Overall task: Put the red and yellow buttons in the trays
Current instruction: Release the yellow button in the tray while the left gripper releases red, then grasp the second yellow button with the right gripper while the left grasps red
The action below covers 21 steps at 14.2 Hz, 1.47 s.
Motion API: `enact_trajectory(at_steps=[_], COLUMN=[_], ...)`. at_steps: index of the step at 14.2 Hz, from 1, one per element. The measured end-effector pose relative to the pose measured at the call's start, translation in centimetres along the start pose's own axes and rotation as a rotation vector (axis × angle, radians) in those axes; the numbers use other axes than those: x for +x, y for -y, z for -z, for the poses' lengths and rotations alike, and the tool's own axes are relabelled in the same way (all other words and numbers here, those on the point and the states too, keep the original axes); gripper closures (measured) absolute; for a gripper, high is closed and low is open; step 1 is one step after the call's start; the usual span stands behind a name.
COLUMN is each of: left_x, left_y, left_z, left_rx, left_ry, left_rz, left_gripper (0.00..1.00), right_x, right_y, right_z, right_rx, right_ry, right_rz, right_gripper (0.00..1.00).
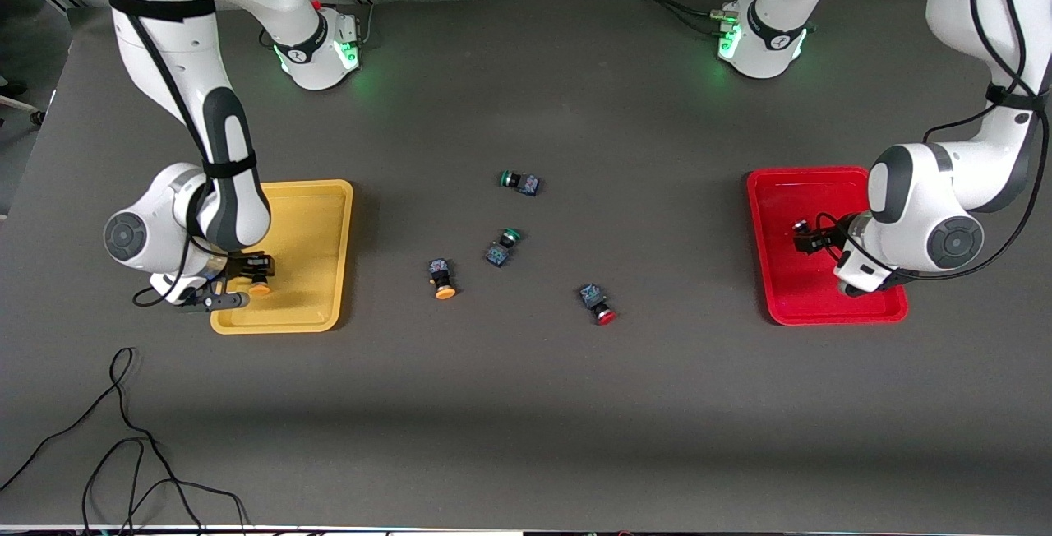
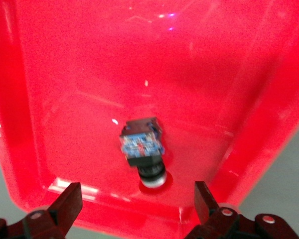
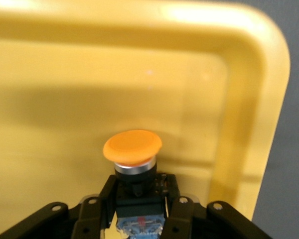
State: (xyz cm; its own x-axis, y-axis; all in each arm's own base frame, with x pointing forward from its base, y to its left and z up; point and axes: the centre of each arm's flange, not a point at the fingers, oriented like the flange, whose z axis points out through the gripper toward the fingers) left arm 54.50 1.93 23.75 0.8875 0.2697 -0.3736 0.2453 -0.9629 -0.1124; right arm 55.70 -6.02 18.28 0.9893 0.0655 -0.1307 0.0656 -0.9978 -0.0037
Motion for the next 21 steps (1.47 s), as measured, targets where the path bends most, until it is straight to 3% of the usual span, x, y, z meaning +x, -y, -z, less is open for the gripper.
enact_trajectory(at_steps=[3,5,6,9,12,14,17,21], left_x=[-1.5,-3.4,-4.3,-4.2,-1.9,-1.1,-1.1,-0.3], left_y=[-6.1,-12.9,-16.6,-25.9,-32.6,-36.1,-39.4,-39.9], left_z=[6.2,9.9,11.3,12.9,9.6,6.3,1.8,-0.1], left_rx=[-0.003,-0.042,-0.072,-0.175,-0.228,-0.271,-0.290,-0.310], left_ry=[-0.015,-0.044,-0.060,-0.053,-0.048,-0.070,-0.082,-0.100], left_rz=[0.030,0.072,0.098,0.203,0.302,0.367,0.386,0.391], left_gripper=[0.00,0.00,0.00,0.00,0.00,0.00,0.00,0.01], right_x=[1.6,2.9,3.4,3.4,3.2,2.8,1.5,-0.1], right_y=[1.1,2.1,3.1,8.8,15.6,20.7,30.4,35.5], right_z=[3.2,7.7,10.5,17.7,20.1,19.9,18.9,10.8], right_rx=[0.061,0.047,0.026,0.030,0.032,0.016,-0.011,-0.030], right_ry=[0.034,0.041,0.033,0.029,0.017,0.008,-0.064,-0.160], right_rz=[0.001,0.001,-0.005,-0.014,0.058,0.071,0.147,0.202], right_gripper=[0.25,0.04,0.00,0.00,0.00,0.00,0.00,0.00])
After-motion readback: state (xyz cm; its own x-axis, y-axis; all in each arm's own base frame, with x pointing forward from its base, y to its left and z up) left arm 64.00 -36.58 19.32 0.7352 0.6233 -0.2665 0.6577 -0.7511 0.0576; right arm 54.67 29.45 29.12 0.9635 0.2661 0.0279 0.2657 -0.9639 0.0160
